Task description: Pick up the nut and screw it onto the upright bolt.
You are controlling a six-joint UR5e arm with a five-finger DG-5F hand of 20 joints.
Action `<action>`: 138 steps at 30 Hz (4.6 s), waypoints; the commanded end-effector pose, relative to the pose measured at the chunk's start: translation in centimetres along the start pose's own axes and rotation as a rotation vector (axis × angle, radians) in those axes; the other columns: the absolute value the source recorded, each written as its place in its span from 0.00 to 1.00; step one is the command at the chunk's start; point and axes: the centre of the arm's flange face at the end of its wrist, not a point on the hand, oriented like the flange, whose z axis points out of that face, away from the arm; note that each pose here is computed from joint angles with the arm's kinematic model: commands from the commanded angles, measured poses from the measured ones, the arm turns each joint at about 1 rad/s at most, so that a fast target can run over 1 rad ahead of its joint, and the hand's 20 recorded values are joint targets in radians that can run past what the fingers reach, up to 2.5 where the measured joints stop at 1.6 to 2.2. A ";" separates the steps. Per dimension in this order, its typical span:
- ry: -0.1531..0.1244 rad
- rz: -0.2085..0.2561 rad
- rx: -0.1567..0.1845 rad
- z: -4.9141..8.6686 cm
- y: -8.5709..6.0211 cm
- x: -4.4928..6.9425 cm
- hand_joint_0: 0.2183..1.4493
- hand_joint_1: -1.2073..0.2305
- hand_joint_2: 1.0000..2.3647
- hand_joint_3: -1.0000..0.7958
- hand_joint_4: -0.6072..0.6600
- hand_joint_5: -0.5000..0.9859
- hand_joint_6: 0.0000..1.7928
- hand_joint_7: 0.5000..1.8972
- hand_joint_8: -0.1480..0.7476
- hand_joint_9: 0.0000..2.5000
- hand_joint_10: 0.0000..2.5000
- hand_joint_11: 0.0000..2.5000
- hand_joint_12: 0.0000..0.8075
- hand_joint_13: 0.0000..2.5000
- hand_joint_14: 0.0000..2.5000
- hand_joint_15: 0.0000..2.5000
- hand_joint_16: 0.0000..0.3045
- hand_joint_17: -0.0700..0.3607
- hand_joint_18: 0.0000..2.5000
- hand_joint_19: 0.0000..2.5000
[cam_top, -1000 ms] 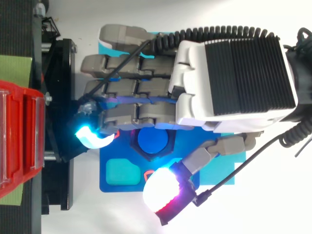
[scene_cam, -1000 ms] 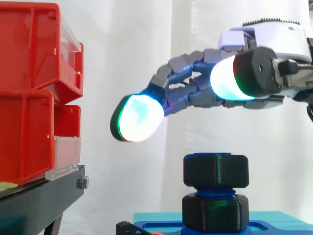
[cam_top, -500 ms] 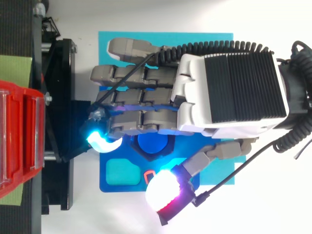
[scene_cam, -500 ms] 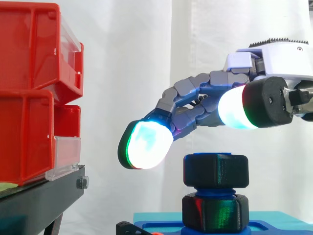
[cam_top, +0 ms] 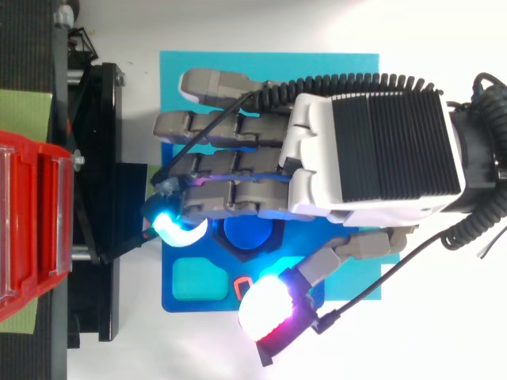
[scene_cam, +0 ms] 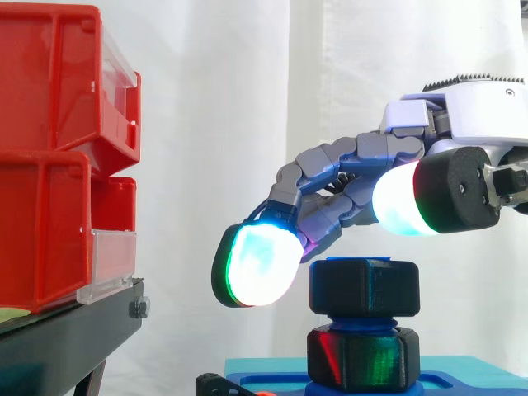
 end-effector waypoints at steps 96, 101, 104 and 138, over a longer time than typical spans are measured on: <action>-0.041 -0.013 -0.014 -0.4 -4.3 -4.3 0.22 0.56 0.00 0.28 0.63 0.31 0.28 0.39 0.50 0.65 0.01 0.19 0.33 0.42 0.00 0.06 0.10 0.32 0.28 0.08; -0.041 -0.025 -0.026 0.2 -3.3 -5.0 0.21 0.55 0.00 0.28 0.61 0.26 0.28 0.19 0.47 0.48 0.00 0.07 0.38 0.29 0.00 0.02 0.12 0.36 0.20 0.07; -0.042 -0.026 -0.028 0.3 -3.0 -4.9 0.20 0.55 0.00 0.28 0.59 0.25 0.28 0.12 0.45 0.38 0.00 0.00 0.40 0.21 0.00 0.00 0.13 0.37 0.12 0.04; 0.026 -0.017 0.003 -0.6 -1.7 -0.8 0.17 0.61 0.00 0.28 0.65 0.27 0.28 0.16 0.37 0.19 0.00 0.00 0.37 0.03 0.00 0.00 0.13 0.38 0.00 0.00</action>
